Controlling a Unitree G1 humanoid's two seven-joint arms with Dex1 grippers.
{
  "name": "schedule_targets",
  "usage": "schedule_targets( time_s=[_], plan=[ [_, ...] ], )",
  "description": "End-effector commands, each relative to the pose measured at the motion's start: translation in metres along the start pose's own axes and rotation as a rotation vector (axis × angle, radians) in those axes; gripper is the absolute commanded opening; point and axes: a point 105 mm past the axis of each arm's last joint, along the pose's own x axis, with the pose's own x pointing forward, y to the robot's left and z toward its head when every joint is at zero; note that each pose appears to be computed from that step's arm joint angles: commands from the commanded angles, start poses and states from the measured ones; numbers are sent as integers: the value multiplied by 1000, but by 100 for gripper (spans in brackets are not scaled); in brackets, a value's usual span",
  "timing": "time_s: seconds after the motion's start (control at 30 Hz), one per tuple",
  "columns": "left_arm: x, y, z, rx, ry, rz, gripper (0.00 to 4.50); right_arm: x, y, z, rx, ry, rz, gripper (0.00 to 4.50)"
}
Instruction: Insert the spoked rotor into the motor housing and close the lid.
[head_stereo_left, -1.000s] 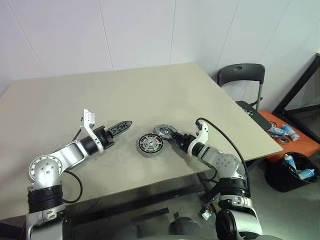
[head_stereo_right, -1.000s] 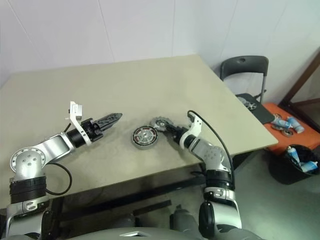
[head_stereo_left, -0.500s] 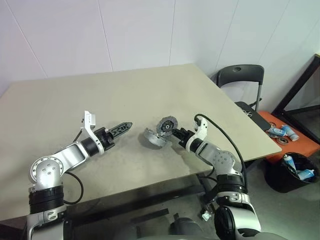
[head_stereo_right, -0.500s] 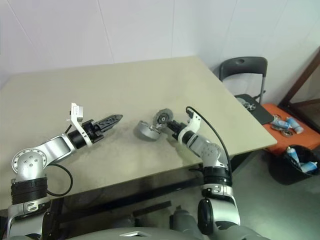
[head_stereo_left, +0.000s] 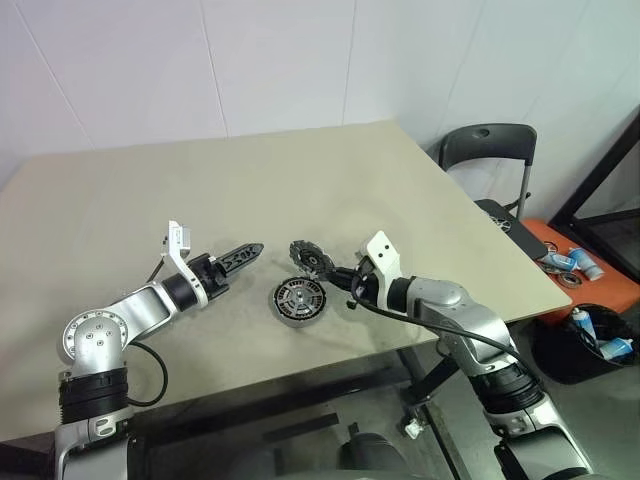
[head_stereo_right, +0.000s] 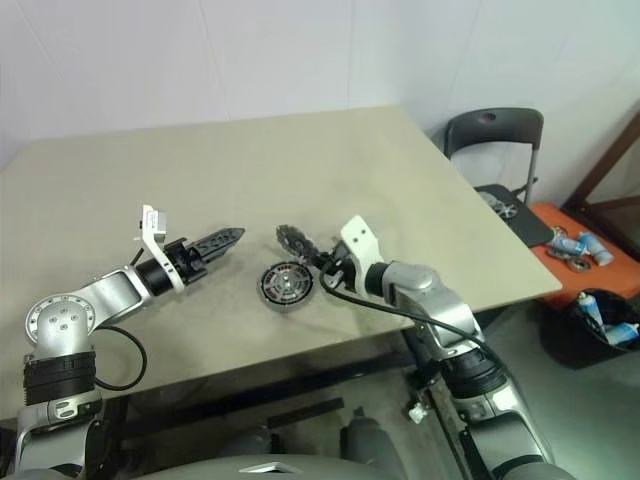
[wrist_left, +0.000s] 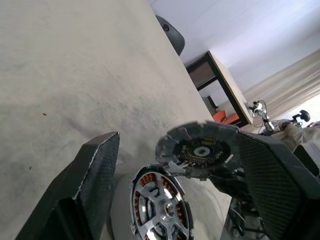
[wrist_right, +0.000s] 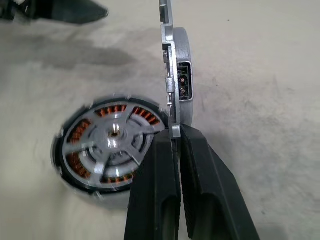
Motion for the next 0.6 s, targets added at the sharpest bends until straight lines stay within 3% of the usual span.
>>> schedule_targets(
  time_s=[0.03, 0.37, 0.57, 0.6],
  plan=[
    [-3, -8, 9, 35, -40, -23, 391, -5, 6, -5, -85, 32, 41, 2],
    [-4, -11, 3, 38, -43, -26, 391, 8, 21, -6, -148, 59, 85, 2],
    [-6, -9, 2, 33, -50, -19, 391, 7, 26, -12, -121, 127, 144, 180],
    [-6, -9, 2, 32, -51, -18, 391, 6, 26, -12, -115, 133, 153, 180]
  ],
)
